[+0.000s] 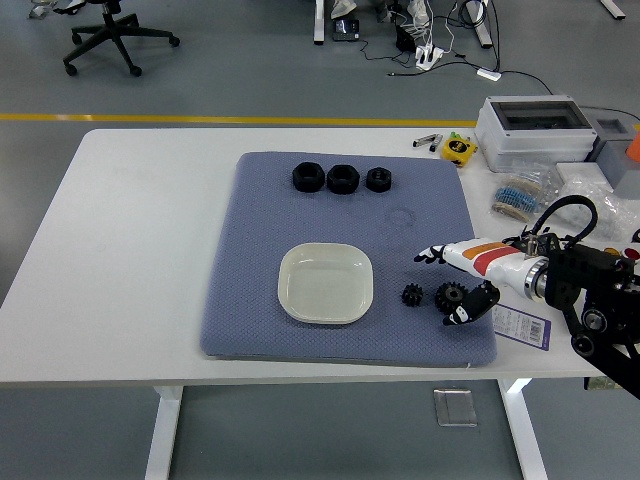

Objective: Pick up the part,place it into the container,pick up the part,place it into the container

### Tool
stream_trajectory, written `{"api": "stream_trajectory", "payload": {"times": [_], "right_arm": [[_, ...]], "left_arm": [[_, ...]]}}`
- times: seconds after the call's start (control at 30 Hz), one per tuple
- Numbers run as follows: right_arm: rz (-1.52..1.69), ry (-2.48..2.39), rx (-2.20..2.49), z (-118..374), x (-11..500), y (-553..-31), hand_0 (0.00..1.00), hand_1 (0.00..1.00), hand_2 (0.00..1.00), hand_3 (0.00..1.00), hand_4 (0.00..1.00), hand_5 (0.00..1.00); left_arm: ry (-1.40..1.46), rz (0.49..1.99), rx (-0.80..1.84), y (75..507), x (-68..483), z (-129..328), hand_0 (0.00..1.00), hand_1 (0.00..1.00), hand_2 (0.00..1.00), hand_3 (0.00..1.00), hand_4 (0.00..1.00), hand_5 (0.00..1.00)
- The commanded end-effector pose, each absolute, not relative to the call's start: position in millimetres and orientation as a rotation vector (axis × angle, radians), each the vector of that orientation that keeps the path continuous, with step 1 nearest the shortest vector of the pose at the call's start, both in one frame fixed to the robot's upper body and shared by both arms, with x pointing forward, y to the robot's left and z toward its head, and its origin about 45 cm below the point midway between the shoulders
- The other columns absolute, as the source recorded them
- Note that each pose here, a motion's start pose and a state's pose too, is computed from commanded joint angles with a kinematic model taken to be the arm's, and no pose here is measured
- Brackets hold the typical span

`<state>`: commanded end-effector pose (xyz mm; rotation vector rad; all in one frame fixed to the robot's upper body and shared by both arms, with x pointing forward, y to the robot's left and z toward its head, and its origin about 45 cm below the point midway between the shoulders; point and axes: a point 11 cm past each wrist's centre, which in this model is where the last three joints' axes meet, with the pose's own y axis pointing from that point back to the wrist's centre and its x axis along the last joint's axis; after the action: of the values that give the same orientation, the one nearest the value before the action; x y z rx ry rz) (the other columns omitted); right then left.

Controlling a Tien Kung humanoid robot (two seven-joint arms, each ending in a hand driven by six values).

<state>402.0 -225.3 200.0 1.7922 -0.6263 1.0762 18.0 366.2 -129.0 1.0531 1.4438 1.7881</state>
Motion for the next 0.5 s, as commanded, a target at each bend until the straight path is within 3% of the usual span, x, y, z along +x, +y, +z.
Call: {"api": "stream_trajectory", "payload": {"times": [0.23, 0.27, 0.43, 0.47, 0.5], "right_arm": [[1.006, -0.66, 1.792, 189, 408, -237, 0.747, 0.732, 0.768, 0.803, 0.938, 0.143], [0.998, -0.662, 1.793, 187, 408, -238, 0.715, 0.712, 0.749, 0.78, 0.881, 0.132], [0.973, -0.67, 1.803, 178, 410, -241, 0.715, 0.712, 0.749, 0.78, 0.881, 0.132], [0.976, -0.672, 1.801, 177, 410, -241, 0.681, 0.687, 0.716, 0.644, 0.745, 0.072], [0.985, -0.673, 1.798, 176, 411, -242, 0.681, 0.687, 0.716, 0.644, 0.745, 0.072]], "left_arm": [[1.447, 1.787, 1.058, 366, 16, -129, 0.863, 0.818, 0.849, 0.612, 0.538, 0.722], [1.447, 1.787, 1.059, 366, 16, -129, 0.863, 0.818, 0.848, 0.612, 0.538, 0.722], [1.449, 1.785, 1.067, 366, 13, -129, 0.863, 0.818, 0.848, 0.612, 0.538, 0.722], [1.449, 1.784, 1.069, 366, 13, -129, 0.863, 0.819, 0.849, 0.611, 0.539, 0.723], [1.448, 1.782, 1.072, 366, 13, -129, 0.863, 0.819, 0.849, 0.611, 0.539, 0.723]]}}
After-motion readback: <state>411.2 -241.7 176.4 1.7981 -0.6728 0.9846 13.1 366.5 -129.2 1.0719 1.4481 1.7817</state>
